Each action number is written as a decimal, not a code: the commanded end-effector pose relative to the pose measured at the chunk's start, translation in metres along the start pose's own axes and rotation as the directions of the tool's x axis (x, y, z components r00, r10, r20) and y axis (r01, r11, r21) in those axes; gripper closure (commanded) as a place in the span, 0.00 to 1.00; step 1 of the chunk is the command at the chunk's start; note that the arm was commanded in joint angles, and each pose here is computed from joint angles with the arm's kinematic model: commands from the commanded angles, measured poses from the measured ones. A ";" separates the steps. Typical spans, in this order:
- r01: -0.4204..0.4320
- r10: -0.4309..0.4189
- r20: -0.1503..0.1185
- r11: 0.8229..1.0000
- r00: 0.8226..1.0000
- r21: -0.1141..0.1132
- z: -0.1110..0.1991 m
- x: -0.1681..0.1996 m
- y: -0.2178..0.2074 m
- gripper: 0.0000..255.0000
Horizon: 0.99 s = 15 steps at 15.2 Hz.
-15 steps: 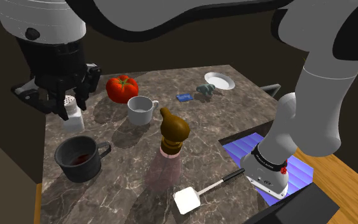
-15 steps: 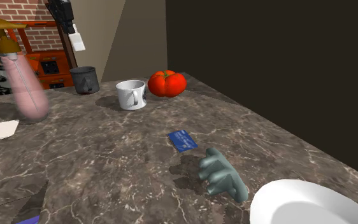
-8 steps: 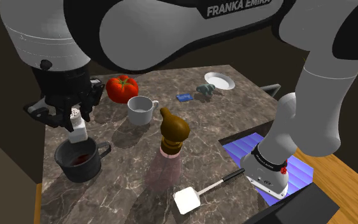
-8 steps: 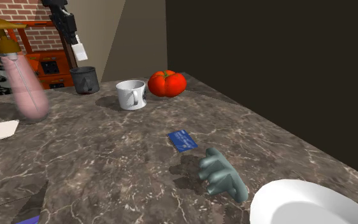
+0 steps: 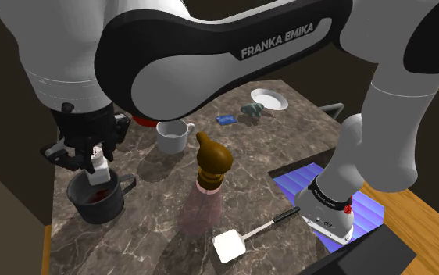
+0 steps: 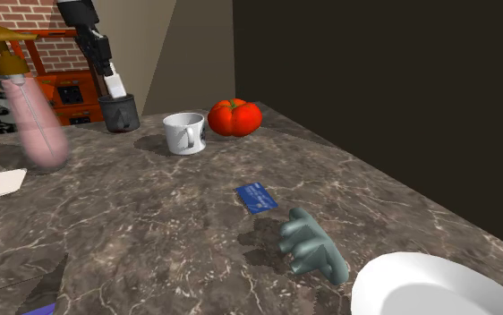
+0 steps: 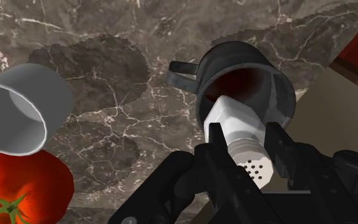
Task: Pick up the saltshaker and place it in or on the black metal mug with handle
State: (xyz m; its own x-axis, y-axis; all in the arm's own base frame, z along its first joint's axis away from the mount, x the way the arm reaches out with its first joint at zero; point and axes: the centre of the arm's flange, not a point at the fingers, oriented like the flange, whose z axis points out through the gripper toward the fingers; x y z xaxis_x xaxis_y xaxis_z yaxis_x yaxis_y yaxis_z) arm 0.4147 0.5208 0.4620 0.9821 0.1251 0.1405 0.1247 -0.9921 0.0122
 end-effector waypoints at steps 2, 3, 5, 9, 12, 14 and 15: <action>0.000 0.000 0.000 1.000 1.000 0.000 0.001 0.000 0.000 1.00; 0.000 0.000 0.000 1.000 1.000 0.000 0.001 0.000 0.000 1.00; 0.000 0.000 0.000 1.000 1.000 0.000 0.001 0.000 0.000 1.00; 0.000 0.000 0.000 1.000 1.000 0.000 0.001 0.000 0.000 0.00; 0.000 0.000 0.000 1.000 1.000 0.000 -0.012 0.000 0.000 0.00; 0.000 0.000 0.000 1.000 1.000 0.000 -0.038 0.000 0.000 0.00; 0.000 0.000 0.000 1.000 1.000 0.000 -0.049 0.000 0.000 0.00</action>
State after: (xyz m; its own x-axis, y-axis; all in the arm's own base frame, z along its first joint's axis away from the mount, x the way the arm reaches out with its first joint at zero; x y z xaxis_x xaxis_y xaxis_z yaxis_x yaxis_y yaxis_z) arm 0.4097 0.5190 0.5001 0.9820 0.1250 0.1419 0.1247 -0.9921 0.0108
